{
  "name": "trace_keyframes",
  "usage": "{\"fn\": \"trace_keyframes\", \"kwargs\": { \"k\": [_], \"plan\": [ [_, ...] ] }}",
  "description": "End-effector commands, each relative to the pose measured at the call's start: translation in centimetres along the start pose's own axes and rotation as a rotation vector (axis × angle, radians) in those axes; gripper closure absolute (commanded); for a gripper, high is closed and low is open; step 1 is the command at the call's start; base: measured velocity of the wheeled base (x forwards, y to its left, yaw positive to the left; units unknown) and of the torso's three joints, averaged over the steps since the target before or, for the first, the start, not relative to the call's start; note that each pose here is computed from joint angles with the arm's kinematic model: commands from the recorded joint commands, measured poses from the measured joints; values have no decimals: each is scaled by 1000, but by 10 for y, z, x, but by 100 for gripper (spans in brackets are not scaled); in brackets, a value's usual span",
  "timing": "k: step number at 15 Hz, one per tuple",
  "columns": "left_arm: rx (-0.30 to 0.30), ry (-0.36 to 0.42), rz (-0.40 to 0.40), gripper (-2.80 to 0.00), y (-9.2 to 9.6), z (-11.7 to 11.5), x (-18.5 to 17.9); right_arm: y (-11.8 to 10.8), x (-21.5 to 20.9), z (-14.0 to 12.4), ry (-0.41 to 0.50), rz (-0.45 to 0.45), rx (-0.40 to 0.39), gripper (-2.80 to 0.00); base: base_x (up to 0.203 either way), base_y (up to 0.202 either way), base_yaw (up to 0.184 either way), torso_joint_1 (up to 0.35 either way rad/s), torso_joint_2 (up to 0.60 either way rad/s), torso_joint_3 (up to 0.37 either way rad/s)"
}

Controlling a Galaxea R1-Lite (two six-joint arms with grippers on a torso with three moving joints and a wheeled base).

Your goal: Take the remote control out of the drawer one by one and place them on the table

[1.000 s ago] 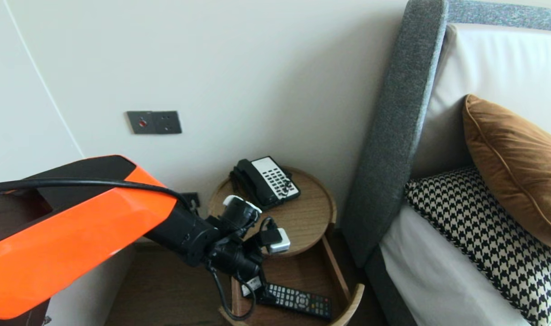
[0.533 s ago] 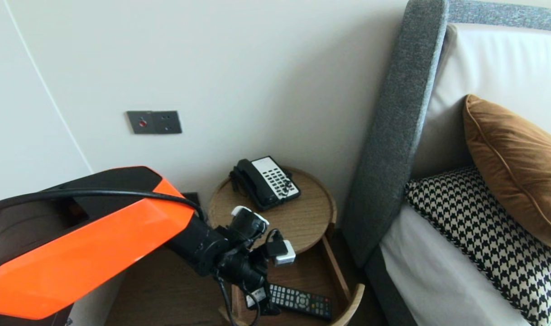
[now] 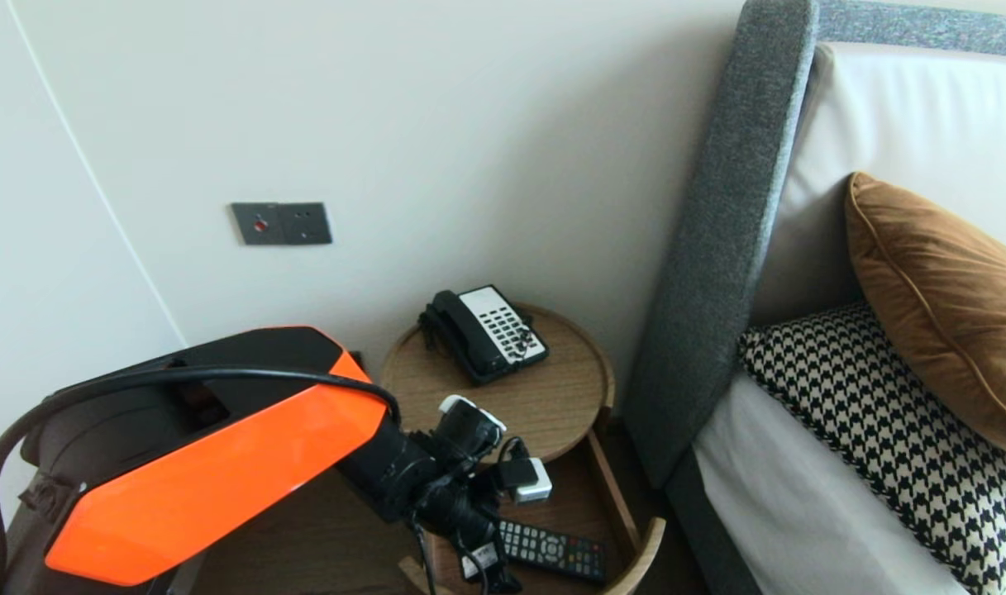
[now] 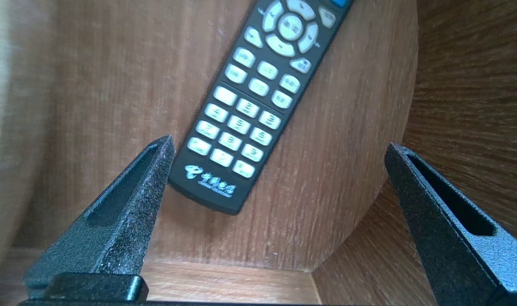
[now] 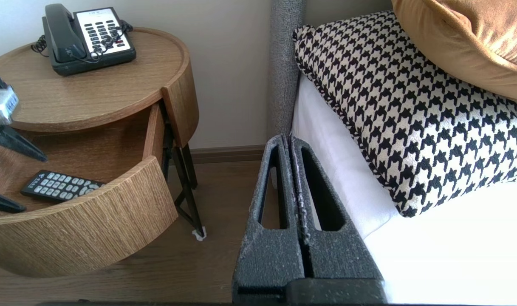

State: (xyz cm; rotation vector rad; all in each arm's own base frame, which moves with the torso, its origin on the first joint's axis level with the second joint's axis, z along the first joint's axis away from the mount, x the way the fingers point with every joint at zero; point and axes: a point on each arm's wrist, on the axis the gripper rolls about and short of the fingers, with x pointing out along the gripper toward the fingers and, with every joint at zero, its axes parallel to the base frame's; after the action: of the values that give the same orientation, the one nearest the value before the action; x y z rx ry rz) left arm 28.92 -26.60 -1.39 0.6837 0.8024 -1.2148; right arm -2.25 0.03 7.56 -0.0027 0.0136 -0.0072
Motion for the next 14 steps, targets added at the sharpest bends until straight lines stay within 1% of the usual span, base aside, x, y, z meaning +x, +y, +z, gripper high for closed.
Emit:
{"fn": "trace_keyframes", "kwargs": {
  "k": [1,4,6,9,14],
  "plan": [
    [0,10,-9,-280,0,-4,8,0,0,0,2,1,0,0,0,0,0,0,0,0],
    [12,-12,1,-280,2,0,14,0,0,0,2,0,0,0,0,0,0,0,0,0],
    [35,-52,25,-280,5,7,18,0,0,0,2,1,0,0,0,0,0,0,0,0],
    [55,-45,14,-280,0,7,24,0,0,0,2,1,0,0,0,0,0,0,0,0],
    [60,-45,9,-280,1,8,37,0,0,0,2,1,0,0,0,0,0,0,0,0]
  ]
}}
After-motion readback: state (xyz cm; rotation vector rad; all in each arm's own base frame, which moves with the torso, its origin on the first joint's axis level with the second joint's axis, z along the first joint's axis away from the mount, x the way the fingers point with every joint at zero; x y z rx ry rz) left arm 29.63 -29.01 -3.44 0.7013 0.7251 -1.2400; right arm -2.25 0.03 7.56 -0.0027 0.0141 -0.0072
